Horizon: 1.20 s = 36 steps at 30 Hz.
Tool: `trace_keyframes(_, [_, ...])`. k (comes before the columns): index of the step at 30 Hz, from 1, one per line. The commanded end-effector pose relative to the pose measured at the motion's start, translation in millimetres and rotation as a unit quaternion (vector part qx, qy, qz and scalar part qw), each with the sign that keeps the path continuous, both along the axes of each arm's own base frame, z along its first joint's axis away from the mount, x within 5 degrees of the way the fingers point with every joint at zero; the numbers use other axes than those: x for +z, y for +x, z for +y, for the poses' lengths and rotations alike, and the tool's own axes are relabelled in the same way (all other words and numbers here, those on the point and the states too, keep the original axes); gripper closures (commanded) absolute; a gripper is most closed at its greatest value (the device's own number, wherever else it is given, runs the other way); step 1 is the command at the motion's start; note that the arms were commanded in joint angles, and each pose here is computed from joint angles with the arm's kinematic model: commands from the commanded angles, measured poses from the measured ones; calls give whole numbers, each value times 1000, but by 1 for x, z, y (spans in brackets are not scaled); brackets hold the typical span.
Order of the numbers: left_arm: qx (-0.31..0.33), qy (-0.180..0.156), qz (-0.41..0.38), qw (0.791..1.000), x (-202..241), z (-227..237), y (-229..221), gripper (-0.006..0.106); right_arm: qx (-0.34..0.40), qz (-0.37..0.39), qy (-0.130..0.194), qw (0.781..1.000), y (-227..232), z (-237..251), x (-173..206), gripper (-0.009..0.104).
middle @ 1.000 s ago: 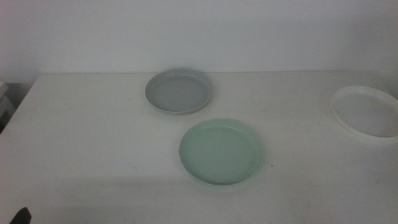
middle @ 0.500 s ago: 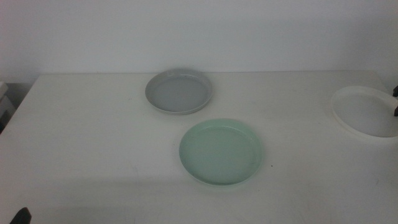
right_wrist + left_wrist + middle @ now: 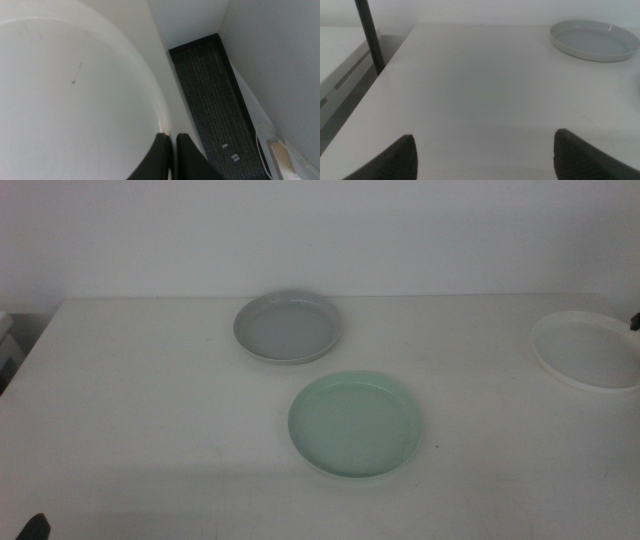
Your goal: Stack the three bowls on top of each other.
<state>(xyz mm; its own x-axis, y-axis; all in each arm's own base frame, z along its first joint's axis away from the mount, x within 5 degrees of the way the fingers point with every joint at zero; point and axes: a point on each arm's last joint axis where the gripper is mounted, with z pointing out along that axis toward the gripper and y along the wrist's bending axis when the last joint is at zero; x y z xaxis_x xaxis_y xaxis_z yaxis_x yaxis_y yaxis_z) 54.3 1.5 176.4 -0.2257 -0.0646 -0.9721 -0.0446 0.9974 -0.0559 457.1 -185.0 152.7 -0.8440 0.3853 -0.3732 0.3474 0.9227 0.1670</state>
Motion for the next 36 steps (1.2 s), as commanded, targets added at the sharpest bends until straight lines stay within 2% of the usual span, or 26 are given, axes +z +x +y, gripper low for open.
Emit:
trace_keyframes(1, [3,-3,-49,999,9,0,0,-4,5,-75,-25,997,-3,0,67,96])
trace_keyframes(2, [3,-3,-49,999,9,0,0,-4,13,-91,-8,996,-9,9,87,96])
trace_keyframes(5, [3,-3,-49,999,9,0,0,-4,37,-119,18,992,-19,31,109,96])
trace_keyframes(15, [3,-3,-49,999,9,0,0,-4,187,-141,58,971,-62,186,140,96])
trace_keyframes(20, [3,-3,-49,999,9,0,0,-4,258,-120,86,955,-68,265,134,96])
trace_keyframes(24, [3,-3,-49,999,9,0,0,-4,285,-108,82,949,-71,304,122,96])
trace_keyframes(36, [3,-3,-49,999,9,0,0,-4,302,-50,86,948,-67,338,76,96])
